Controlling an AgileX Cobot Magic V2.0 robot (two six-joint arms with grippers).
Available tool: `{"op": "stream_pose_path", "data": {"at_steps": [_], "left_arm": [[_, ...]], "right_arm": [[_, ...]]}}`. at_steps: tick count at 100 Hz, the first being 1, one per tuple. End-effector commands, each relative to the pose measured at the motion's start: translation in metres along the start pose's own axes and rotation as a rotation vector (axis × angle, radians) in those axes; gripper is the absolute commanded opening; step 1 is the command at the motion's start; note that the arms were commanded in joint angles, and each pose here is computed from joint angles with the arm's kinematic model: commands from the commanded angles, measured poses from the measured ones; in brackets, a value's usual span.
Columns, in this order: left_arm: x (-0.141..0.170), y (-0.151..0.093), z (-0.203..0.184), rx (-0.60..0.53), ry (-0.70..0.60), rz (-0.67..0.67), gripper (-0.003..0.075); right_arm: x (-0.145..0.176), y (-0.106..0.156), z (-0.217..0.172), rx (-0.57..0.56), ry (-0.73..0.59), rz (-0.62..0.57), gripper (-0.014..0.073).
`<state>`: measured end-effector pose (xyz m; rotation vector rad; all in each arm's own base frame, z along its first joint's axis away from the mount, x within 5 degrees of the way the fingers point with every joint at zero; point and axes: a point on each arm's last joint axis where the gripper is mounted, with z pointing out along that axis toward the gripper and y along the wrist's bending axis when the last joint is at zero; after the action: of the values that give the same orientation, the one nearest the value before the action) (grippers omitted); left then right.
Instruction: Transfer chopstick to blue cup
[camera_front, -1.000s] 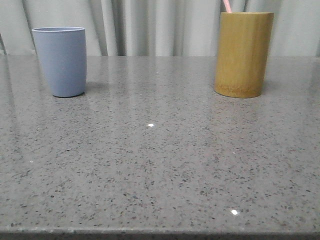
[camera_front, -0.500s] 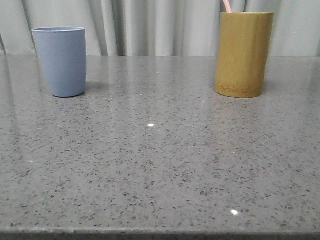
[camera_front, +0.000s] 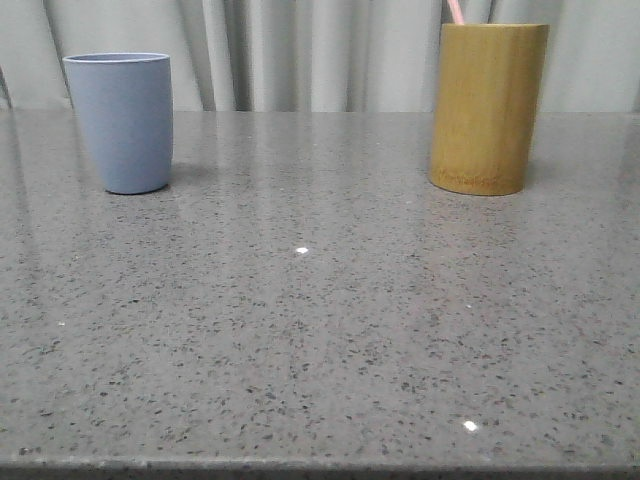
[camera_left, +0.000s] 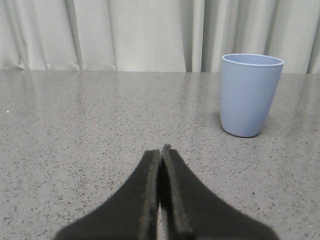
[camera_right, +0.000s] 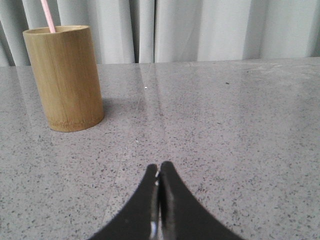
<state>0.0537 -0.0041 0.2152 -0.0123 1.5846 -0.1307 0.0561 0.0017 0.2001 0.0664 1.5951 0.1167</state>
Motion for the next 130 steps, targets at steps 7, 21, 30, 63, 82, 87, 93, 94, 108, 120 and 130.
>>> {"op": "stream_pose_path", "data": {"at_steps": [7, 21, 30, 63, 82, 87, 93, 94, 108, 120, 130], "left_arm": [[-0.043, -0.004, -0.005, 0.007, -0.083, -0.017, -0.0019], [-0.067, -0.007, 0.000, 0.011, -0.060, -0.046, -0.0019], [-0.083, -0.009, 0.005, 0.018, -0.057, -0.078, -0.0019], [-0.135, -0.014, 0.033, 0.013, 0.054, -0.079, -0.0018], [-0.151, -0.016, 0.056, 0.006, 0.171, -0.075, 0.0001], [-0.152, -0.016, 0.062, 0.004, 0.185, -0.072, 0.0032], [-0.153, -0.016, 0.068, 0.003, 0.201, -0.069, 0.0083], [-0.153, -0.016, 0.069, 0.002, 0.204, -0.069, 0.0098], [-0.153, -0.016, 0.078, -0.001, 0.229, -0.070, 0.0281], [-0.152, -0.016, 0.080, -0.002, 0.237, -0.070, 0.0418], [-0.152, -0.016, 0.080, -0.002, 0.237, -0.070, 0.0429]], "right_arm": [[-0.039, 0.004, -0.008, 0.001, -0.073, -0.019, -0.0105], [-0.065, 0.006, -0.008, 0.014, -0.003, -0.018, -0.0105], [-0.082, 0.008, -0.005, 0.020, 0.029, -0.017, -0.0105], [-0.134, 0.014, 0.022, 0.039, 0.156, -0.017, -0.0104], [-0.150, 0.016, 0.043, 0.050, 0.236, -0.017, -0.0034], [-0.153, 0.016, 0.048, 0.051, 0.245, -0.017, 0.0026], [-0.155, 0.016, 0.053, 0.052, 0.254, -0.017, 0.0121], [-0.155, 0.016, 0.054, 0.052, 0.258, -0.017, 0.0132], [-0.157, 0.016, 0.061, 0.054, 0.272, -0.017, 0.0308], [-0.158, 0.016, 0.062, 0.053, 0.270, -0.017, 0.0335], [-0.158, 0.016, 0.062, 0.053, 0.269, -0.017, 0.0335]]}}
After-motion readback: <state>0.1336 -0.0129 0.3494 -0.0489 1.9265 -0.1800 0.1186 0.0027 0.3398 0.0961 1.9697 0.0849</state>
